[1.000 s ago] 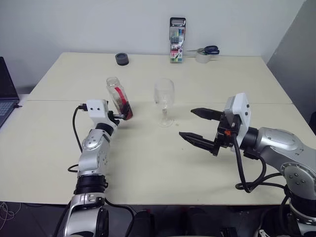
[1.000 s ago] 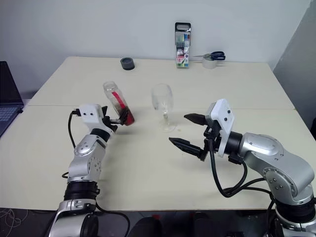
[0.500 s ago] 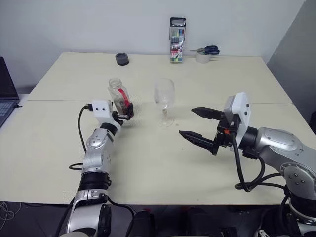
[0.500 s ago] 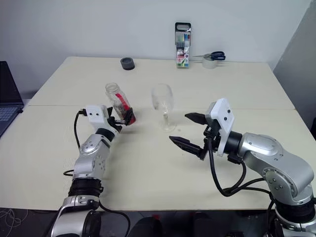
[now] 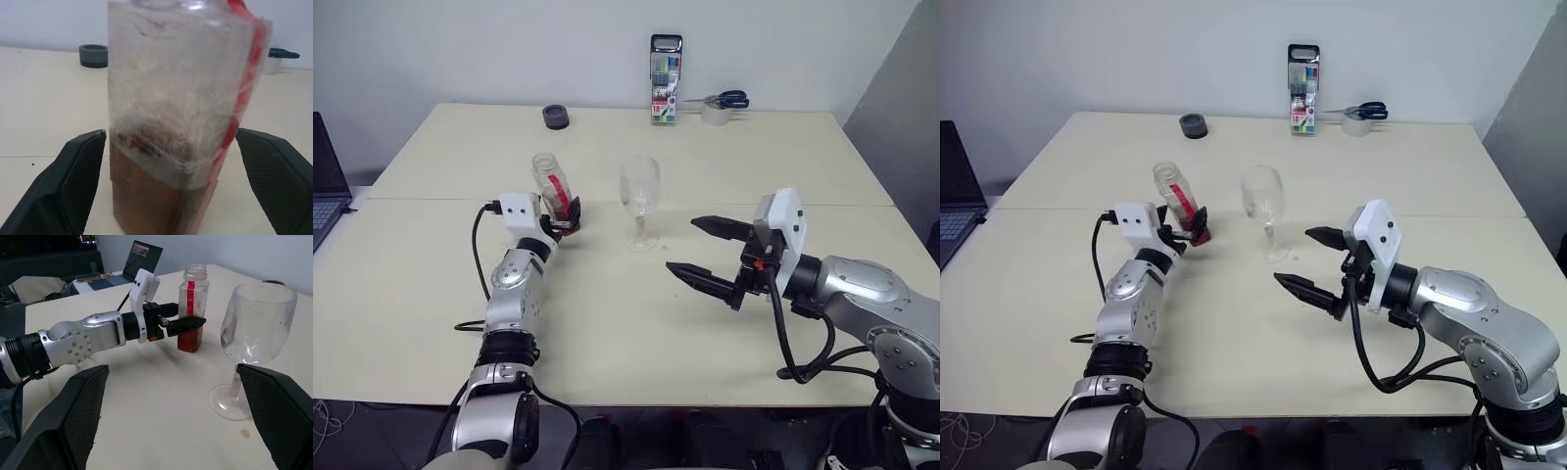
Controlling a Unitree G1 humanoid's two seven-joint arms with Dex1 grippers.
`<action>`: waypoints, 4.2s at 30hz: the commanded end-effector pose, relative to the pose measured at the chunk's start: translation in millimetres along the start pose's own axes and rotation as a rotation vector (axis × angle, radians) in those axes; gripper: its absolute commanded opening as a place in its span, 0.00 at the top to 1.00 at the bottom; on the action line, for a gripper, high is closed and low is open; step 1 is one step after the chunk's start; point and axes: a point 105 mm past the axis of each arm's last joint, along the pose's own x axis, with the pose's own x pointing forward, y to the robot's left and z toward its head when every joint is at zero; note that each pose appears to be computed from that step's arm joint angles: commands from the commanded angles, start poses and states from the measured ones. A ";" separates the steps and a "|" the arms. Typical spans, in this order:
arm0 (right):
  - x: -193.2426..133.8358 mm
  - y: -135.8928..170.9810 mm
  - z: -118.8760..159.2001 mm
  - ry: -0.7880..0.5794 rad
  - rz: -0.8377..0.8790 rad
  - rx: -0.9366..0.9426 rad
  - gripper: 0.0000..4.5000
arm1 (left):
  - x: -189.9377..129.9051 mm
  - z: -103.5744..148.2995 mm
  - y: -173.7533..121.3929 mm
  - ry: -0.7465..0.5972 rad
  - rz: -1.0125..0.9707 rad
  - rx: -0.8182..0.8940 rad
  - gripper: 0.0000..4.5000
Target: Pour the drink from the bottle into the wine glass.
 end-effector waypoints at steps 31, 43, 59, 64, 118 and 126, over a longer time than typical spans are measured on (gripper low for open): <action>0.0 12.4 2.9 -0.012 0.007 -0.023 0.01 | 27.0 12.2 -0.5 -0.049 -0.038 0.019 0.00; 2.4 12.6 4.9 -0.011 0.003 -0.021 0.00 | 27.8 8.4 3.4 -0.035 -0.025 0.015 0.25; 4.8 10.7 7.9 -0.022 -0.017 -0.026 0.00 | 14.5 23.0 -24.3 0.023 -0.434 0.112 0.25; 6.5 11.1 8.0 -0.026 -0.018 -0.025 0.00 | 9.7 17.9 -14.8 0.071 -0.473 0.149 0.25; 2.7 9.1 0.9 0.009 -0.025 -0.020 0.00 | -18.9 -9.4 -41.3 -0.034 -0.012 0.145 0.00; 2.9 9.3 4.3 0.011 -0.026 -0.027 0.00 | -14.3 2.1 -41.2 -0.107 0.105 0.196 0.00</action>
